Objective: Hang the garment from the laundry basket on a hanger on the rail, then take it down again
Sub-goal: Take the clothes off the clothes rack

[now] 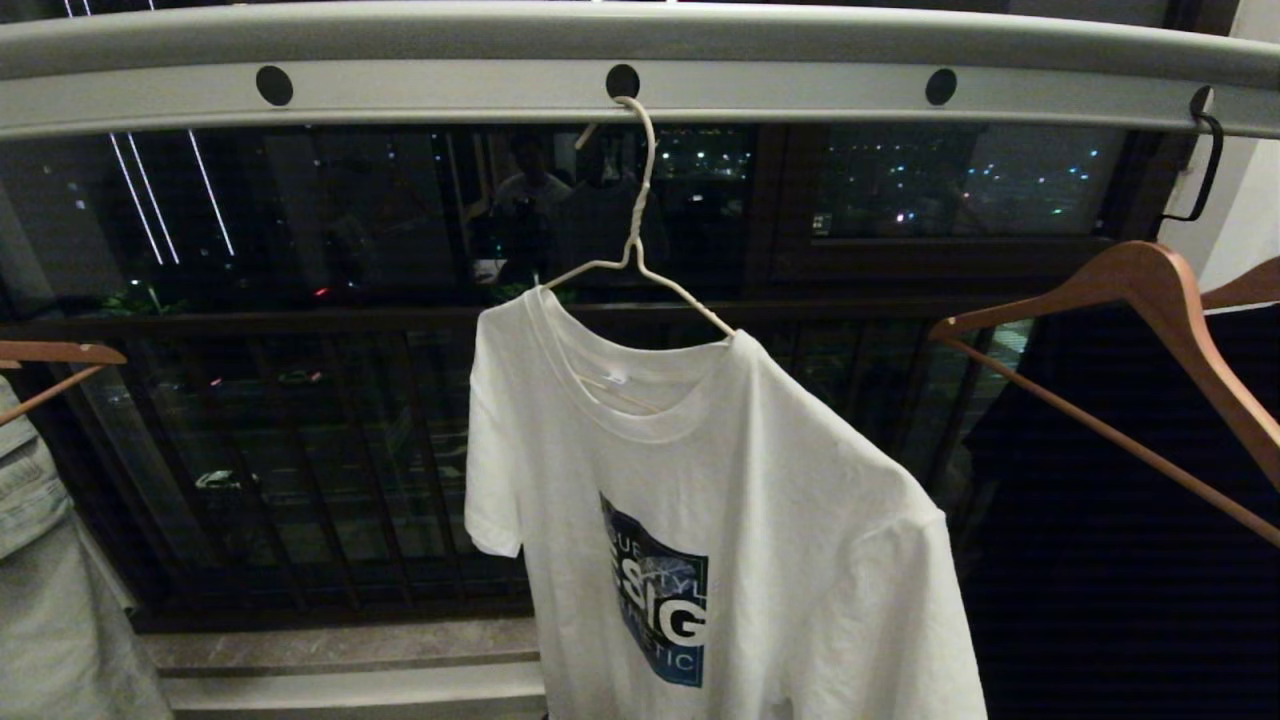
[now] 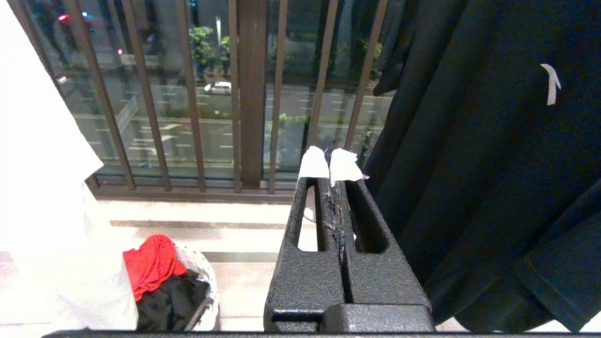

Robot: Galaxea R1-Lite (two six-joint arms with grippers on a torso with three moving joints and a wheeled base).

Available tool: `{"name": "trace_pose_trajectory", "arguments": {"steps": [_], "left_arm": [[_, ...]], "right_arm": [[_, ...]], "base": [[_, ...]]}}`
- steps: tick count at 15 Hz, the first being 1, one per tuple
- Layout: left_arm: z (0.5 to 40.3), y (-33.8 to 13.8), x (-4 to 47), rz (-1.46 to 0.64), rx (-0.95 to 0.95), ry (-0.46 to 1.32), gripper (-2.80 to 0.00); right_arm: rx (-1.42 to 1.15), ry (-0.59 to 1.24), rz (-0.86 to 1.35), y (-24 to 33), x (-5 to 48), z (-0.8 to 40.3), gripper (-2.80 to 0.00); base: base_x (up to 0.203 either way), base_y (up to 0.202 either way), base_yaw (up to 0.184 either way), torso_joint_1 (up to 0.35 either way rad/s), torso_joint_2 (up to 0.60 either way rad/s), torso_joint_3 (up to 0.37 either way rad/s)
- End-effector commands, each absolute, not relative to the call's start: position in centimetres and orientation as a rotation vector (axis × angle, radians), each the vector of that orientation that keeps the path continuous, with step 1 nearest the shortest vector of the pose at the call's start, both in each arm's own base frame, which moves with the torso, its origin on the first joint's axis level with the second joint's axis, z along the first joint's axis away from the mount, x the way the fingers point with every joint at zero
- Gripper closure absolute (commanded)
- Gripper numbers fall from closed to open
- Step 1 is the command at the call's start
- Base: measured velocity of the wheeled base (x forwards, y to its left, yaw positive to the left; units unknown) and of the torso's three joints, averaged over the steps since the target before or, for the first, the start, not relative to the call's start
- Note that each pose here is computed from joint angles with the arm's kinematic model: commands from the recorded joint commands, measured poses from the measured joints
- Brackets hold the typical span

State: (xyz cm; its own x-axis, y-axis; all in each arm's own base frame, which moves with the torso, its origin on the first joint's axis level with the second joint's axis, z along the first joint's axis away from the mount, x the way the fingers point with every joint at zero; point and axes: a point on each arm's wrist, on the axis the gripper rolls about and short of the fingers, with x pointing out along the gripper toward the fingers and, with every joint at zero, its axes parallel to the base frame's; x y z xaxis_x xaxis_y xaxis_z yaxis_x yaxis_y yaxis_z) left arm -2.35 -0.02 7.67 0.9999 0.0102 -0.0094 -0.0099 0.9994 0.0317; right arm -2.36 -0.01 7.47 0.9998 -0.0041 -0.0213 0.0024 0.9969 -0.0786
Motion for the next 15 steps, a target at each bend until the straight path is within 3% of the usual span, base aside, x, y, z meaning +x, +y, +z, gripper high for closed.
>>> {"name": "trace_pose_trajectory", "arguments": {"steps": [1, 7, 15], "left_arm": [[7.7, 0.0, -2.4, 0.011, 0.032, 0.008, 0.00], [7.7, 0.0, -2.4, 0.011, 0.031, 0.008, 0.00], [7.7, 0.0, -2.4, 0.011, 0.032, 0.009, 0.00]], "right_arm": [[-0.077, 0.023, -0.002, 0.0, -2.4, 7.5, 0.00], [-0.081, 0.010, -0.004, 0.0, -2.5, 7.9, 0.00], [-0.087, 0.002, 0.041, 0.1, -1.1, 19.3, 0.00]], "base": [[0.000, 0.000, 0.000, 0.000, 0.00, 0.000], [0.000, 0.000, 0.000, 0.000, 0.00, 0.000], [0.000, 0.000, 0.000, 0.000, 0.00, 0.000]]}}
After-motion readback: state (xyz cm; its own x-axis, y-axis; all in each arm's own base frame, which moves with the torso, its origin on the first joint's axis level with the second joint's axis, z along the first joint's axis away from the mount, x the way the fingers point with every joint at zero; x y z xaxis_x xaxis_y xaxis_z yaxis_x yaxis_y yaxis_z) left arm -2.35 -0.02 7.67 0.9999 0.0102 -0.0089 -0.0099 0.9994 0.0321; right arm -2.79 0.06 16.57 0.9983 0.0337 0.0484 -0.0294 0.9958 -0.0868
